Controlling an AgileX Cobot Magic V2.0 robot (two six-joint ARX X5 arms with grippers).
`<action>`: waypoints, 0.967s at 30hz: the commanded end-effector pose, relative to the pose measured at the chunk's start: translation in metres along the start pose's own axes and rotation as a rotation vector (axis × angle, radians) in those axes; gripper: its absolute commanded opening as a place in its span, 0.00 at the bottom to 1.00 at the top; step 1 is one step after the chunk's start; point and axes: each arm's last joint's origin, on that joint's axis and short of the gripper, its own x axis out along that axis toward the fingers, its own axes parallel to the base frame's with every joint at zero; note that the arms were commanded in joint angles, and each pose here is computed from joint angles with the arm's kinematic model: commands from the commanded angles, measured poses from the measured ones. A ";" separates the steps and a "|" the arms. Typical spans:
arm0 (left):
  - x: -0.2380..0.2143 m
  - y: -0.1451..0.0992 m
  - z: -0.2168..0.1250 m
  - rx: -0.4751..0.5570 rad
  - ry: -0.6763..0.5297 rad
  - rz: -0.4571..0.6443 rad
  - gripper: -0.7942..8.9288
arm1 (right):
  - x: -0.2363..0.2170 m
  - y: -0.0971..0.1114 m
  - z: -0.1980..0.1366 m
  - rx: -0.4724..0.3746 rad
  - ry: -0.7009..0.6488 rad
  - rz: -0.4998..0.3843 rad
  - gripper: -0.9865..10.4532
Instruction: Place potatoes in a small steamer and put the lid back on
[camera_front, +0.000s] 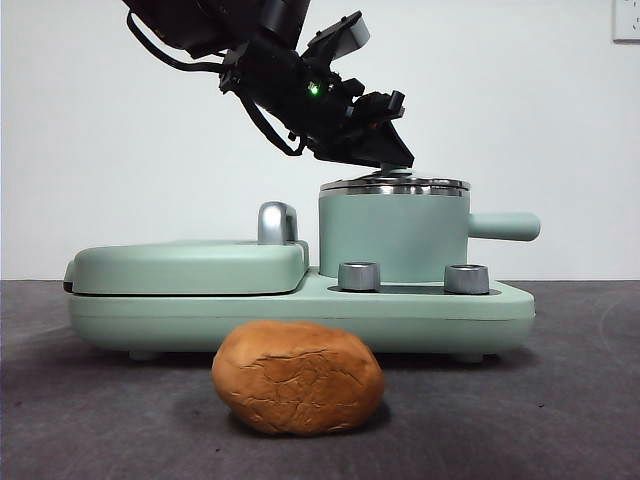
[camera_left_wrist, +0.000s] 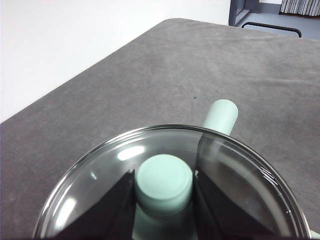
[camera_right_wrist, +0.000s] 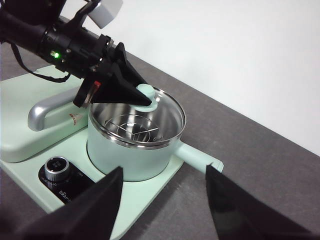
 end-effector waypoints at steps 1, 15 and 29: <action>0.006 0.000 0.009 0.028 -0.033 0.000 0.09 | -0.001 0.000 0.004 0.015 -0.005 0.003 0.32; -0.021 0.006 0.075 0.078 -0.166 0.033 0.09 | -0.001 0.001 0.001 0.025 0.019 0.012 0.32; -0.123 -0.003 0.125 0.047 -0.077 0.043 0.09 | 0.000 0.003 -0.001 0.033 0.042 0.032 0.32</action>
